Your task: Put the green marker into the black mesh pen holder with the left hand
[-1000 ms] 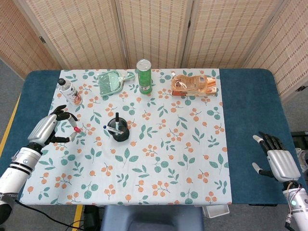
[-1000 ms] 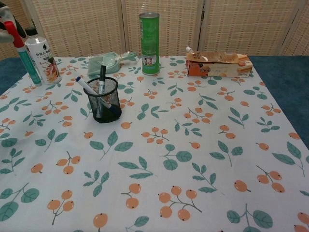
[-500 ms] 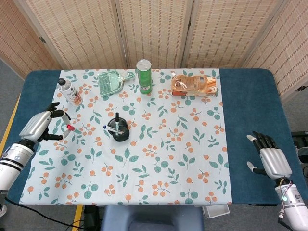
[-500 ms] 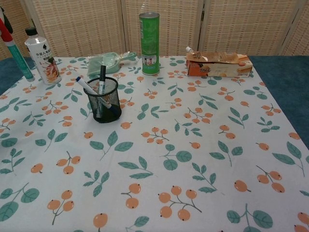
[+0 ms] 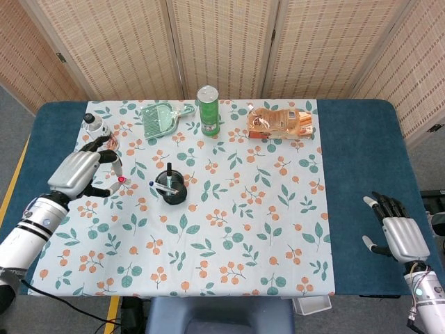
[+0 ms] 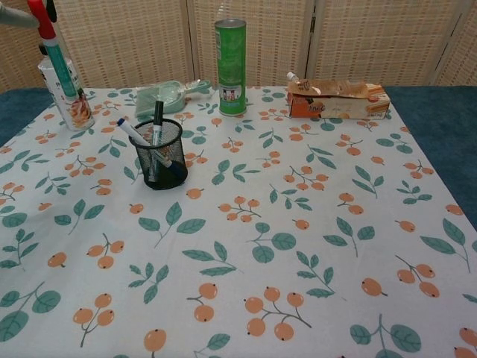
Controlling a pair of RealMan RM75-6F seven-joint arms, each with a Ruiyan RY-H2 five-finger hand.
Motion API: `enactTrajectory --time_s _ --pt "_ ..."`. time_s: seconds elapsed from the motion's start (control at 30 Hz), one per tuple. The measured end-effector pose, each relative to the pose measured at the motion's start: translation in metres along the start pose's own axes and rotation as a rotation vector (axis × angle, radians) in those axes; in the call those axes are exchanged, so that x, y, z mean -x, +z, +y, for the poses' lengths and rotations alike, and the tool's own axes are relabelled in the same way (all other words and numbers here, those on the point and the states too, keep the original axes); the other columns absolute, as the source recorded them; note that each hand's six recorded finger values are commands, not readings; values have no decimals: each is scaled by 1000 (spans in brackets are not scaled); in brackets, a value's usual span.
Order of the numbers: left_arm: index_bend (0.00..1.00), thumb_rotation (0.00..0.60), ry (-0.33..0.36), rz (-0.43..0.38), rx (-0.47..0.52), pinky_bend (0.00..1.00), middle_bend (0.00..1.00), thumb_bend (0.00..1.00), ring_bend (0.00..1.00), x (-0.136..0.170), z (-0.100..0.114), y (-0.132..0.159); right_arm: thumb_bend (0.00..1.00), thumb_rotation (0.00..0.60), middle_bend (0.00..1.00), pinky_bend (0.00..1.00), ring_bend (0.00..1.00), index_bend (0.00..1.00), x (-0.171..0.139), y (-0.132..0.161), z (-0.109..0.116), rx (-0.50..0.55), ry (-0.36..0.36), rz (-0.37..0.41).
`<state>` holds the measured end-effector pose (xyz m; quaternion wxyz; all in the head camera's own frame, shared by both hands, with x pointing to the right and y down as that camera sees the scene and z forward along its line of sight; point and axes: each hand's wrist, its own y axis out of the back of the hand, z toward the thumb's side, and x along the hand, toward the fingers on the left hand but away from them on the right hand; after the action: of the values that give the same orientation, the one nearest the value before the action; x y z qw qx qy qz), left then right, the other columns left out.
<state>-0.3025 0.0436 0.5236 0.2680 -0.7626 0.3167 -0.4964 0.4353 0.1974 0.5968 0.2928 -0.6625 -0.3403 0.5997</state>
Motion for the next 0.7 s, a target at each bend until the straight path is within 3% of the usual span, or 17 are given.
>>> enactTrajectory --time_s 0.43,0.7 --pt "633 600 -73 -114 -2 150 412 469 35 -46 -21 78 299 600 0 0 0 74 2 -4 4 26 14 17" --pt "632 600 -119 -116 7 150 412 469 35 -71 -40 83 299 600 0 0 0 73 -2 -11 10 40 -15 4"
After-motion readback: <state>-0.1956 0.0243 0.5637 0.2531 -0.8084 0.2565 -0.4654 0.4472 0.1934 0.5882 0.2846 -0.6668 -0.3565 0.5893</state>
